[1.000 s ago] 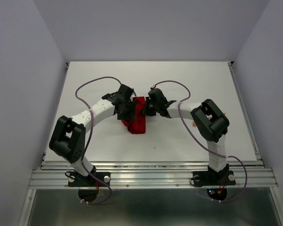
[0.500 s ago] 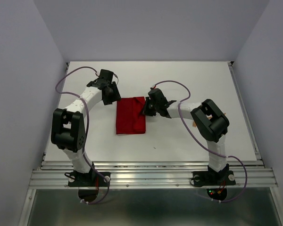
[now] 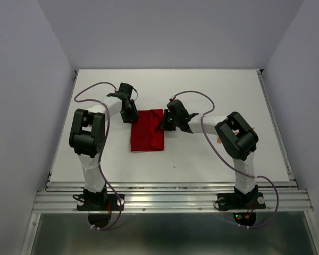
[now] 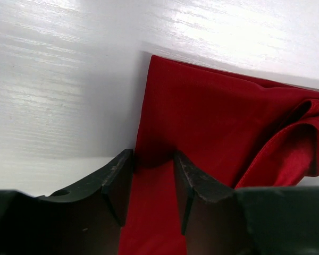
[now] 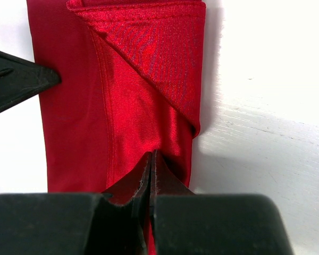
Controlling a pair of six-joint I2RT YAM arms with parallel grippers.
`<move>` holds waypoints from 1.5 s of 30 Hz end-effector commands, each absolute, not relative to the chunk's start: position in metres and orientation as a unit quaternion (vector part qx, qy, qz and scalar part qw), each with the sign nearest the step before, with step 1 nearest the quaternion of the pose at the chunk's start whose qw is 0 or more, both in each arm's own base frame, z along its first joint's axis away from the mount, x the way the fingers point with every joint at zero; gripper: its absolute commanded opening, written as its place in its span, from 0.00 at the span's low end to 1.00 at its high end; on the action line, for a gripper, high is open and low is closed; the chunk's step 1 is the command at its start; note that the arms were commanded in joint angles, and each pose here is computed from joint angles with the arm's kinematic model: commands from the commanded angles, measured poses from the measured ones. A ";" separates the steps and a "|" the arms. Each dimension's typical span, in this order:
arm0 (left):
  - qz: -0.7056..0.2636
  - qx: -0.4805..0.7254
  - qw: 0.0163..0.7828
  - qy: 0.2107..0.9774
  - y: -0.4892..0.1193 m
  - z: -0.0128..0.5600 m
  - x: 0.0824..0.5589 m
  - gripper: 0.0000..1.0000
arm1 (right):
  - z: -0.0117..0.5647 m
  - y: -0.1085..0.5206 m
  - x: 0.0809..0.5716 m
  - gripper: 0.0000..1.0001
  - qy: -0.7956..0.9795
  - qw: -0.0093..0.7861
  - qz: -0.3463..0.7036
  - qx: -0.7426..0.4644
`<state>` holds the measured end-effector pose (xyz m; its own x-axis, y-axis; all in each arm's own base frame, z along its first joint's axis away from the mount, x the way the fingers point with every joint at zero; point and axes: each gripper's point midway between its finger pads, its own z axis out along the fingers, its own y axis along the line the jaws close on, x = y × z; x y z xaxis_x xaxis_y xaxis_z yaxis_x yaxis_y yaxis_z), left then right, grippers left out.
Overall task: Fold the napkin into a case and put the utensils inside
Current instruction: Stuff the top corner of the smaller-rectangle-folded napkin into the folded napkin.
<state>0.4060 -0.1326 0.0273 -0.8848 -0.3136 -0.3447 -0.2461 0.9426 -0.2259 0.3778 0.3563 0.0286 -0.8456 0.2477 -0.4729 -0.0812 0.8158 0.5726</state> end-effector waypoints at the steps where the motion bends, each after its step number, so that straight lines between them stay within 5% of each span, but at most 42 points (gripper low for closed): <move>1: -0.091 -0.140 0.199 0.966 -0.133 0.032 0.410 0.44 | 0.004 0.353 0.364 0.01 0.930 0.248 0.270 0.037; 4: -0.092 -0.136 0.191 0.968 -0.135 0.024 0.409 0.38 | 0.005 0.353 0.364 0.01 0.929 0.249 0.270 0.038; 11: -0.102 -0.133 0.203 0.965 -0.140 0.038 0.414 0.00 | 0.007 0.354 0.366 0.01 0.928 0.252 0.271 0.039; 27: -0.154 -0.089 0.253 0.951 -0.193 0.105 0.412 0.00 | 0.005 0.357 0.365 0.01 0.932 0.246 0.263 0.040; 45: -0.145 -0.063 0.230 0.960 -0.229 0.082 0.411 0.00 | 0.007 0.363 0.364 0.01 0.932 0.245 0.266 0.037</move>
<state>0.4078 -0.2222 0.0819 -0.8852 -0.1898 -0.4246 -0.0542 0.9488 -0.3113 0.3786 0.3665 0.0286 -0.8518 0.2396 -0.4658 -0.0822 0.8171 0.5706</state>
